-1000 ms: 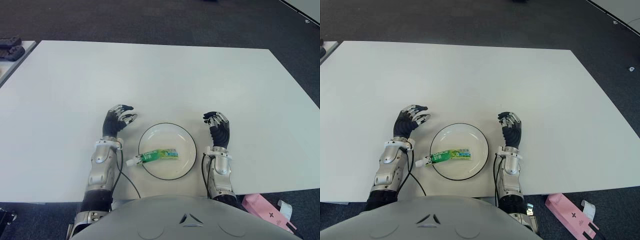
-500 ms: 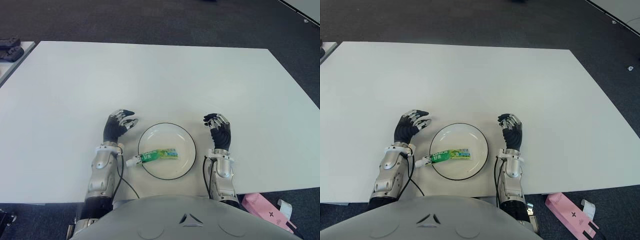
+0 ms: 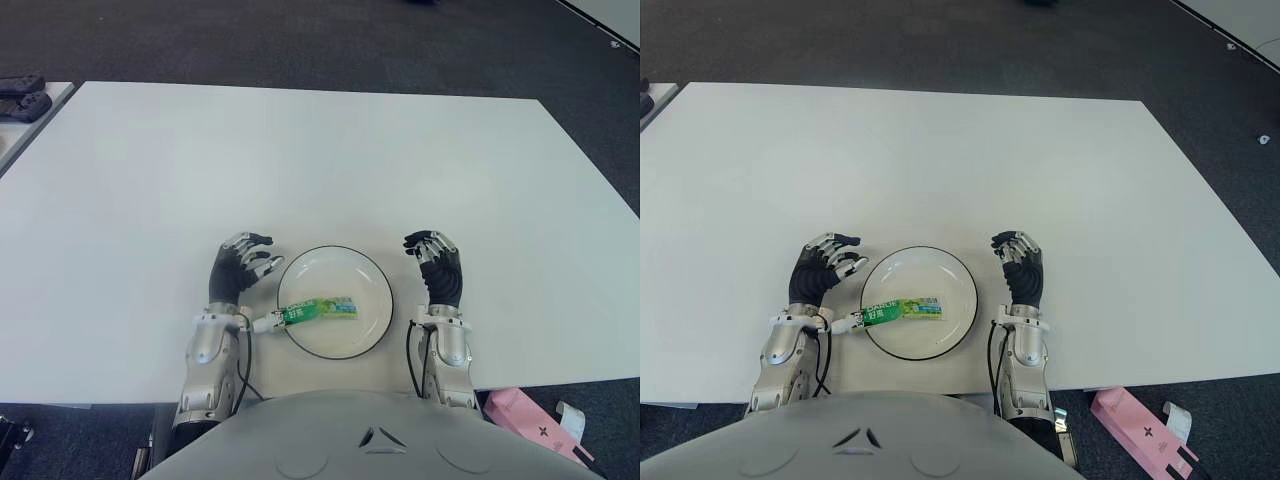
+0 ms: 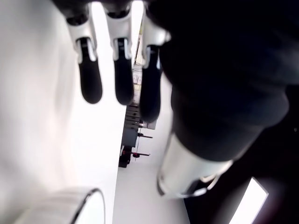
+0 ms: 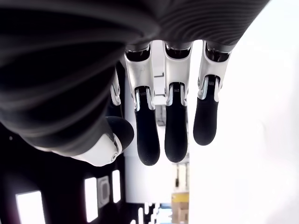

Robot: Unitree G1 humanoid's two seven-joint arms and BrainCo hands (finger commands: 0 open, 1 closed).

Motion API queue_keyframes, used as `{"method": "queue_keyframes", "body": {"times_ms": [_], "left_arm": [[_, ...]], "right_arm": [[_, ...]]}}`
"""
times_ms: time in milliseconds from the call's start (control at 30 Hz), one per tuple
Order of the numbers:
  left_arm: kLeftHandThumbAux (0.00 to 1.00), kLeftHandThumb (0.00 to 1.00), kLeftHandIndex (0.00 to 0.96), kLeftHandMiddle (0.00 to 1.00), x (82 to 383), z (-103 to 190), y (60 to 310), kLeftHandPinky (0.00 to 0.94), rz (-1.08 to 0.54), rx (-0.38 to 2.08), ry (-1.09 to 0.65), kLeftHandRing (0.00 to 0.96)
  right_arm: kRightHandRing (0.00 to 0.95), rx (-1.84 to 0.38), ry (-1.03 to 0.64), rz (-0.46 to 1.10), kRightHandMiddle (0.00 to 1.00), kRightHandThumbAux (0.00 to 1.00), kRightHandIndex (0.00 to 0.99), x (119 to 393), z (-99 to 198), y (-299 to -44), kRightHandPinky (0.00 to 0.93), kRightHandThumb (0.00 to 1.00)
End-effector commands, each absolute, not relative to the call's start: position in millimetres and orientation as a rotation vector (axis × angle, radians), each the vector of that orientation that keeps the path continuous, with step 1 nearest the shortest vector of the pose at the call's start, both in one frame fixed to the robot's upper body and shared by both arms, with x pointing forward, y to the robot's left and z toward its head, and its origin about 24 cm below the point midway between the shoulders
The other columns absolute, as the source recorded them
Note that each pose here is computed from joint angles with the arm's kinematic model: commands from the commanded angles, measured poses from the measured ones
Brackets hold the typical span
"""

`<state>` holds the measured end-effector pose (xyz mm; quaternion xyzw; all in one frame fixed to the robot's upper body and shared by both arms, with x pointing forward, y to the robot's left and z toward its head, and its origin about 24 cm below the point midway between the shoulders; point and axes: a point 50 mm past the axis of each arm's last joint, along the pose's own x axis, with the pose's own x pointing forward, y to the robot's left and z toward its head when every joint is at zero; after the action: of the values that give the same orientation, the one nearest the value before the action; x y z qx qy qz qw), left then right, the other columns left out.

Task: Put the toothpaste on the table into the plate.

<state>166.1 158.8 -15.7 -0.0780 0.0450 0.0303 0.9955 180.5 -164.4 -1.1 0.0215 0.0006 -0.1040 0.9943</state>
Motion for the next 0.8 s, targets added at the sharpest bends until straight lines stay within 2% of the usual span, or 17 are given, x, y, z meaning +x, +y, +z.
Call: {"method": "queue_keyframes", "body": {"times_ms": [33, 100, 133, 200, 233, 300, 433, 800], "left_arm": [[0.998, 0.004, 0.527, 0.543, 162, -16, 158, 0.521, 0.076, -0.154, 0.076, 0.535], [0.998, 0.006, 0.534, 0.55, 160, -16, 159, 0.523, 0.085, -0.152, 0.072, 0.539], [0.899, 0.254, 0.497, 0.552, 160, -16, 160, 0.52, 0.089, -0.151, 0.07, 0.538], [0.812, 0.469, 0.465, 0.557, 159, -17, 159, 0.52, 0.105, -0.144, 0.065, 0.54], [0.779, 0.551, 0.453, 0.56, 159, -17, 160, 0.521, 0.113, -0.142, 0.063, 0.541], [0.75, 0.622, 0.443, 0.564, 159, -17, 160, 0.522, 0.128, -0.14, 0.059, 0.542], [0.726, 0.682, 0.435, 0.573, 159, -17, 161, 0.527, 0.149, -0.137, 0.055, 0.547], [0.72, 0.699, 0.433, 0.573, 166, -16, 163, 0.528, 0.175, -0.142, 0.051, 0.551]], "right_arm": [[0.46, 0.088, 0.095, -0.201, 0.487, 0.725, 0.429, 176, -8, -161, 0.447, 0.705], [0.461, 0.116, 0.143, -0.194, 0.487, 0.725, 0.429, 178, -12, -162, 0.452, 0.705], [0.462, 0.127, 0.161, -0.192, 0.486, 0.725, 0.429, 179, -13, -162, 0.457, 0.705], [0.467, 0.17, 0.21, -0.186, 0.486, 0.725, 0.429, 182, -19, -165, 0.471, 0.705], [0.471, 0.193, 0.226, -0.183, 0.487, 0.725, 0.429, 184, -21, -166, 0.479, 0.705], [0.476, 0.222, 0.241, -0.176, 0.488, 0.726, 0.429, 185, -22, -168, 0.489, 0.705], [0.484, 0.25, 0.249, -0.163, 0.49, 0.725, 0.428, 185, -22, -169, 0.494, 0.706], [0.493, 0.229, 0.201, -0.165, 0.496, 0.725, 0.429, 194, -15, -170, 0.503, 0.707]]}}
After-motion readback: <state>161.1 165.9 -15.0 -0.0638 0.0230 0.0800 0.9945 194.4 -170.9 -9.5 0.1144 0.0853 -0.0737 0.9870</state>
